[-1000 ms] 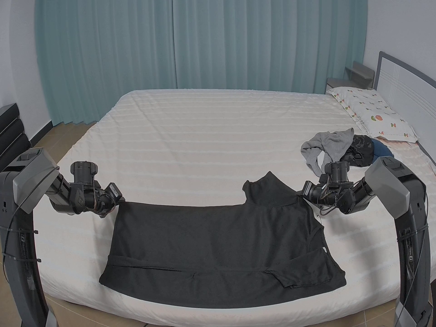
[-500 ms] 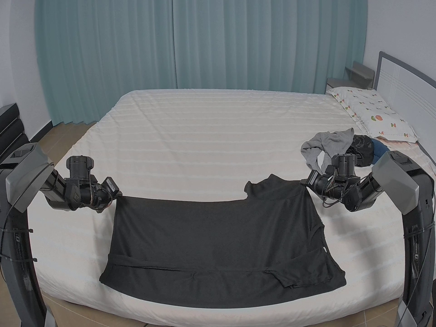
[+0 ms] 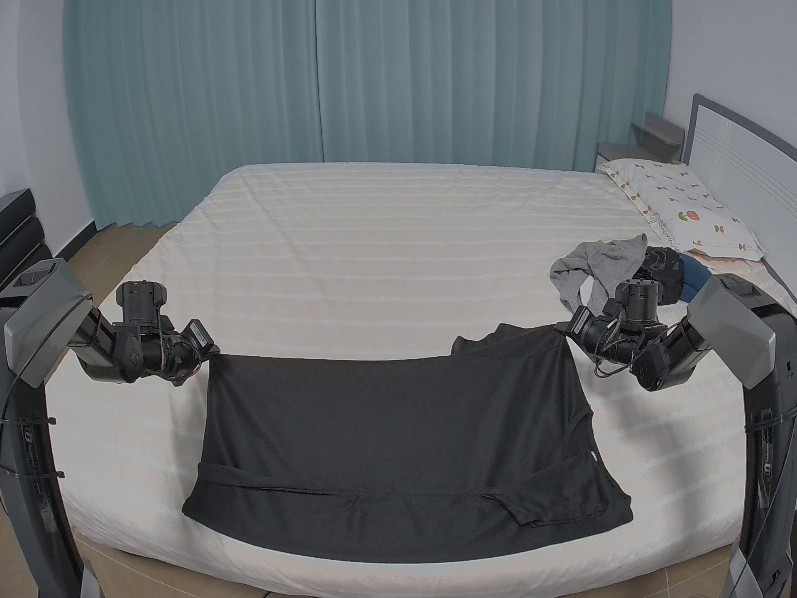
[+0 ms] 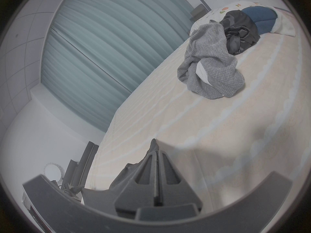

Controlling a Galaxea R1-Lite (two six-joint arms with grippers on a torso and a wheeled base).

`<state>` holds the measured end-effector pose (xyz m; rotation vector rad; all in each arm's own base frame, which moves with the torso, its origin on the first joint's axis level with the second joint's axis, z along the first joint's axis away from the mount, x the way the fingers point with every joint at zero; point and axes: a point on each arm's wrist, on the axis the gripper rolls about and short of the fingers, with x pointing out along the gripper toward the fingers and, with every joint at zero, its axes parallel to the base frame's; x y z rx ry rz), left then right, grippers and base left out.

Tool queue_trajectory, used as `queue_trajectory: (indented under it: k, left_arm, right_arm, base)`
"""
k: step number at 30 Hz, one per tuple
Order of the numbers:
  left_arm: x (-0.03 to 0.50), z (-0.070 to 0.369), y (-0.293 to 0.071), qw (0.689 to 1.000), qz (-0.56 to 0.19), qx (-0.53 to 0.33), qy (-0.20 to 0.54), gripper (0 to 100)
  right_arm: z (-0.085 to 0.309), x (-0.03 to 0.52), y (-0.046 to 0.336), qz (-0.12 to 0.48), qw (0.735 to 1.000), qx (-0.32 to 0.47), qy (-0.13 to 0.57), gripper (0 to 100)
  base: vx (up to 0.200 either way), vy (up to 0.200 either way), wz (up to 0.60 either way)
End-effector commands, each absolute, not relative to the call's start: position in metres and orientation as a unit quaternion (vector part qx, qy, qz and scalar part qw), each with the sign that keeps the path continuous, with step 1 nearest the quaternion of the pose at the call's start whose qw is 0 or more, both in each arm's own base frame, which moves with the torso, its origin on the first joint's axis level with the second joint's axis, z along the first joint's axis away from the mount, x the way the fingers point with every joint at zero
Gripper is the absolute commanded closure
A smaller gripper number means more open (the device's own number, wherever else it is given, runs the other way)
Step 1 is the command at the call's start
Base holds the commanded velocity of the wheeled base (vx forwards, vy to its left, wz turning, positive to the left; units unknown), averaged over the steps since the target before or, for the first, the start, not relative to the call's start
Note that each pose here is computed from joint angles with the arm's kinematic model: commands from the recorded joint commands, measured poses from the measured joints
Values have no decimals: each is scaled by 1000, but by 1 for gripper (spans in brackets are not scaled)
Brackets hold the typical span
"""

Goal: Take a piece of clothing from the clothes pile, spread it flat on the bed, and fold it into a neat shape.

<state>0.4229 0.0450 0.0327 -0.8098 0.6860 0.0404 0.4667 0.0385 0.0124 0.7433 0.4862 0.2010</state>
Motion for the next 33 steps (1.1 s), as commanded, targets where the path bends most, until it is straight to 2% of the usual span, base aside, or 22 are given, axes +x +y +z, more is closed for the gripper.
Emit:
queue_trajectory:
  k: [1, 16, 22, 27, 33]
  left_arm:
    - [422, 33, 46, 862, 20, -386, 328, 100]
    - [399, 45, 49, 870, 13, -363, 334, 100]
    - [382, 36, 50, 878, 4, -321, 355, 100]
    - [379, 35, 50, 890, -3, -311, 334, 100]
    - [387, 40, 50, 897, -9, -310, 314, 100]
  right_arm:
    - [14, 465, 39, 98, 898, 359, 237, 100]
    - [29, 430, 36, 120, 884, 361, 271, 100]
    - [35, 414, 28, 124, 884, 354, 280, 100]
    - [47, 402, 24, 138, 880, 358, 280, 100]
    - [52, 409, 19, 141, 887, 359, 256, 100]
  base:
    - [0, 0, 0]
    - [0, 0, 0]
    - [0, 0, 0]
    - [0, 0, 0]
    - [0, 0, 0]
